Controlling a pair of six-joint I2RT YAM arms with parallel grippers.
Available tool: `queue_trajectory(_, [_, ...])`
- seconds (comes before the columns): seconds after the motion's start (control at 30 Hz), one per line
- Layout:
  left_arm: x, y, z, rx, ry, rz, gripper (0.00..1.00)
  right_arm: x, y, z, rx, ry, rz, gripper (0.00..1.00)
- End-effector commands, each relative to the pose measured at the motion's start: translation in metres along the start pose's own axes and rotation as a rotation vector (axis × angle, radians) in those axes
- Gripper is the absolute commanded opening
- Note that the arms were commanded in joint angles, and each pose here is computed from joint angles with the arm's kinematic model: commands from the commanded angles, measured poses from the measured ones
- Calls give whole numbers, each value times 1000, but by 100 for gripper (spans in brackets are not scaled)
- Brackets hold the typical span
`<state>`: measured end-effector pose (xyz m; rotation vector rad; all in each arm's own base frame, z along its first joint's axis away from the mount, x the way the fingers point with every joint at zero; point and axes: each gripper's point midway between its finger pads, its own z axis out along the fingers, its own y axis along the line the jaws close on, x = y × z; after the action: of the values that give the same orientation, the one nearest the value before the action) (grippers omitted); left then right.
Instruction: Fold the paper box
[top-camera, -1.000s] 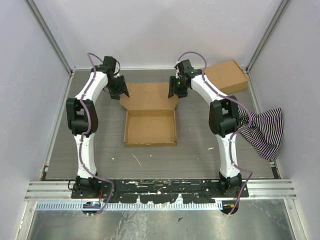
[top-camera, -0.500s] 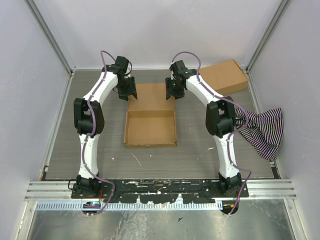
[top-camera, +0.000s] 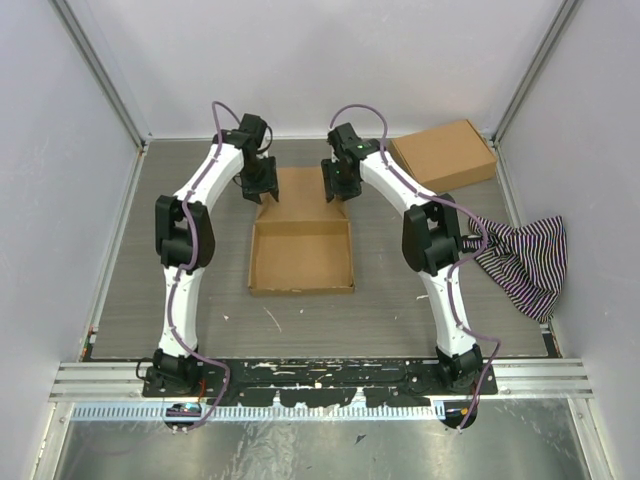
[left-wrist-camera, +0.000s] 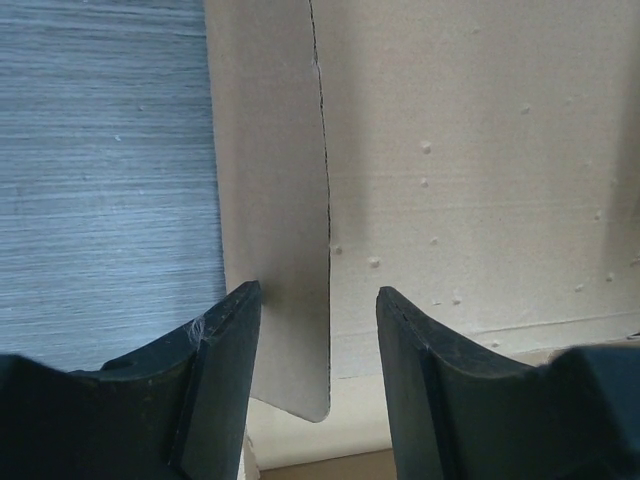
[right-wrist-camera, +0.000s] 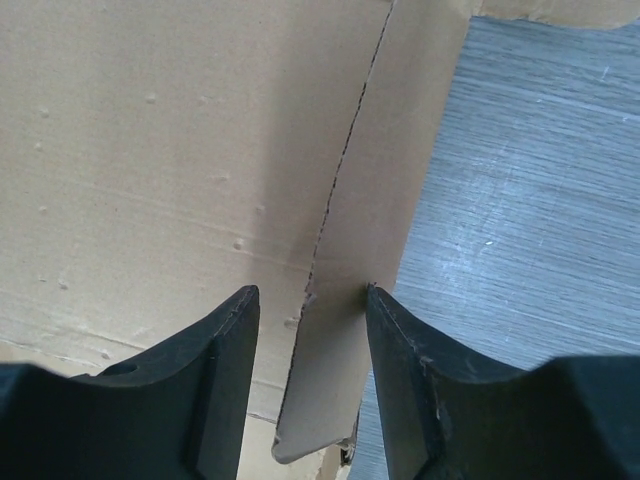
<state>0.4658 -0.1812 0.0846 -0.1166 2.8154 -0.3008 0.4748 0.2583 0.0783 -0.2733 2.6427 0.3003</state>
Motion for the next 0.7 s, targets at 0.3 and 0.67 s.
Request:
queue_trajectory(0.3, [-13,32,-10,-165,-39,26,52,-20,-27,-24,97,-70,21,52])
queue_trajectory(0.67, [-30,19,-19,-86,-135,34,0,-38,-29,-46,-21,-137,47,55])
